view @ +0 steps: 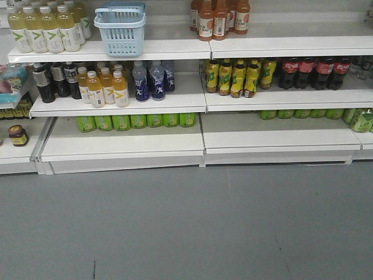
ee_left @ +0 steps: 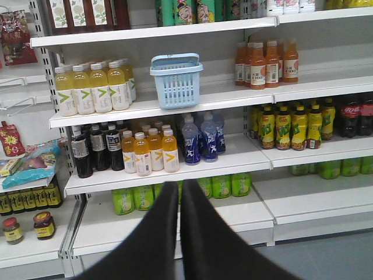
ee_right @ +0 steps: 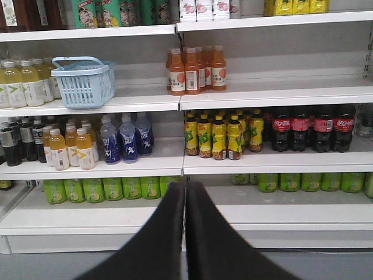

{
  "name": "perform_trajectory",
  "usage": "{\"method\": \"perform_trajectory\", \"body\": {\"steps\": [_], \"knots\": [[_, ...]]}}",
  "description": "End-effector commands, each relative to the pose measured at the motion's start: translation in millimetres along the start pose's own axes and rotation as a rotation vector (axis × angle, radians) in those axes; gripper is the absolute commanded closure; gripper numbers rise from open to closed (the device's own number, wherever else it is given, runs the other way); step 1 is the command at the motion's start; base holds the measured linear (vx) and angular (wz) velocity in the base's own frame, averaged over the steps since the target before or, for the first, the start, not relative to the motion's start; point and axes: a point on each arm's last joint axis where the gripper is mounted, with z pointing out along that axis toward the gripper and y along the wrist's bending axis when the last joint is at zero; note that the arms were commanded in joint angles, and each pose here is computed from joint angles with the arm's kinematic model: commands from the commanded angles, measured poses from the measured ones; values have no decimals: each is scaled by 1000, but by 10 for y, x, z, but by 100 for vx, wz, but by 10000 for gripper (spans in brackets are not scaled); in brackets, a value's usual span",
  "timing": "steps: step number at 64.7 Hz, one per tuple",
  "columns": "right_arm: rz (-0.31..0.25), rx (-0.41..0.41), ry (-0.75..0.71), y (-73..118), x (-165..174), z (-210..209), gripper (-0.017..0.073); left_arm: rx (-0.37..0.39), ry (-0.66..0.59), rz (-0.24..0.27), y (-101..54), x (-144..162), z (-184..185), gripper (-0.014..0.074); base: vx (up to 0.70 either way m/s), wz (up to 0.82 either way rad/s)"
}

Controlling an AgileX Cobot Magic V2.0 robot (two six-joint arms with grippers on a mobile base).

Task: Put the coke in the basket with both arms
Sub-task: 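Drive the base toward the shelf holding the light-blue basket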

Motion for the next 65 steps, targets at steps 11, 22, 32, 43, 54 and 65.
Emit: {"method": "perform_trajectory", "body": {"steps": [11,22,32,43,54,65], "knots": [[-6,2,-79,-2,-38,-11,568,3,-93,-2,-2,-80,-19,599,7,-3],[-6,2,-79,-2,-38,-11,568,3,-93,-2,-2,-80,-19,599,10,-5],[-6,2,-79,-2,-38,-11,568,3,-93,-2,-2,-80,-19,599,8,-1],[-6,2,-79,-2,-38,-11,568,3,-93,-2,-2,-80,-19,599,6,3],[-6,2,-79,-2,-38,-11,568,3,-93,-2,-2,-80,-19,599,6,2],[-6,2,-79,-2,-38,-11,568,3,-93,-2,-2,-80,-19,599,8,9]]}}
